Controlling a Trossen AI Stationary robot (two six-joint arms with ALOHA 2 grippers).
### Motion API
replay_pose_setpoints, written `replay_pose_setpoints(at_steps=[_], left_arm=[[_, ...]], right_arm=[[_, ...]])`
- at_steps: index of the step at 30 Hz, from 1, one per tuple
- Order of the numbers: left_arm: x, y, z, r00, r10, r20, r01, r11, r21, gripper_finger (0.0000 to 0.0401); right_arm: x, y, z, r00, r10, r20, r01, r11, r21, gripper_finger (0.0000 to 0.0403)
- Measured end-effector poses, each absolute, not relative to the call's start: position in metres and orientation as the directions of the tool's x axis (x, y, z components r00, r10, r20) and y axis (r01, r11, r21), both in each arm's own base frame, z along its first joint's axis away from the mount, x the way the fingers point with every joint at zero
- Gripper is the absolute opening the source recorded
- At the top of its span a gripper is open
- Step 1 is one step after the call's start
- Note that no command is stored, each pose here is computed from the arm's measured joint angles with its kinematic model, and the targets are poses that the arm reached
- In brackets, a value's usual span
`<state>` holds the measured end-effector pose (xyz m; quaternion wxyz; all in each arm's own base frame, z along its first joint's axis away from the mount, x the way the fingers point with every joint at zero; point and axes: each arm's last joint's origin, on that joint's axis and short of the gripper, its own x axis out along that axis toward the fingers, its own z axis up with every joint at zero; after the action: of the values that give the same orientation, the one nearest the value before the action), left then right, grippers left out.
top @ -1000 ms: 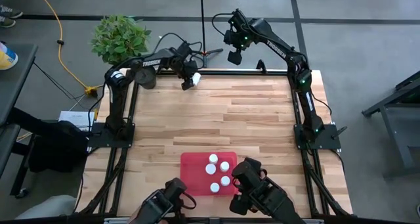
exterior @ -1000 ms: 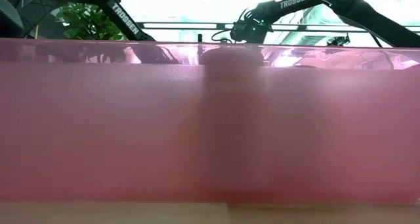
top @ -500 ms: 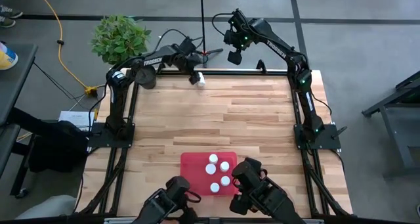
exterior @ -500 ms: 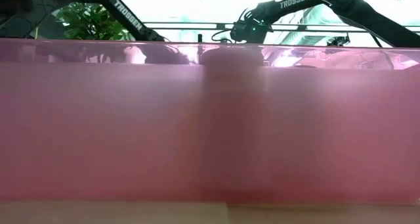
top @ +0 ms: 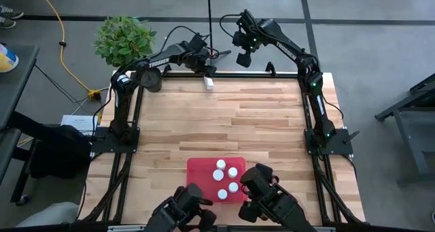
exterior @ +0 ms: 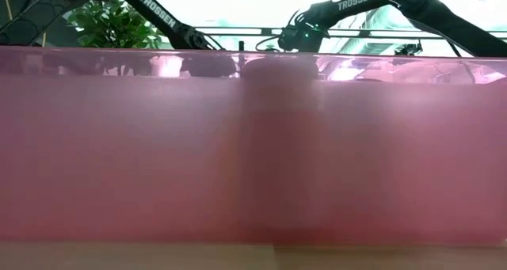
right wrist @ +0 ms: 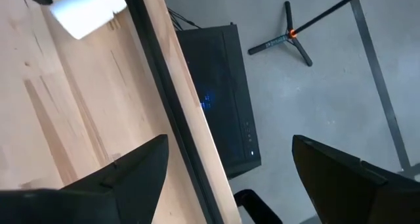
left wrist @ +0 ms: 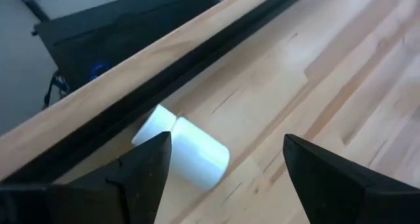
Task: Pick and place pill bottles into a basket
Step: Put the white medicine bottle into the red bin
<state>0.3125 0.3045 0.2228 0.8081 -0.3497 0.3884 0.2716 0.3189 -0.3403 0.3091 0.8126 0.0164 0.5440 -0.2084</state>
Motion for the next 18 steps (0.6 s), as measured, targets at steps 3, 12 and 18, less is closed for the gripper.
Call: replay_pose_setpoints(at_steps=[3, 12, 18], left_arm=[[0.312, 0.304, 0.222, 0.54, 0.165, -0.825, -0.737, 0.566, -0.369, 0.0326], [0.315, 0.304, 0.204, 0.477, 0.15, -0.866, -0.828, 0.408, -0.385, 0.0326], [0.315, 0.304, 0.2, 0.481, 0.132, -0.867, -0.852, 0.304, -0.426, 0.0326]], right_arm=[[0.318, -0.34, 0.309, 0.309, -0.32, -0.896, 0.367, 0.909, -0.198, 0.0313], [0.318, -0.34, 0.308, 0.296, -0.324, -0.898, 0.373, 0.905, -0.204, 0.0313], [0.317, -0.339, 0.308, 0.274, -0.333, -0.902, 0.387, 0.897, -0.214, 0.0313]])
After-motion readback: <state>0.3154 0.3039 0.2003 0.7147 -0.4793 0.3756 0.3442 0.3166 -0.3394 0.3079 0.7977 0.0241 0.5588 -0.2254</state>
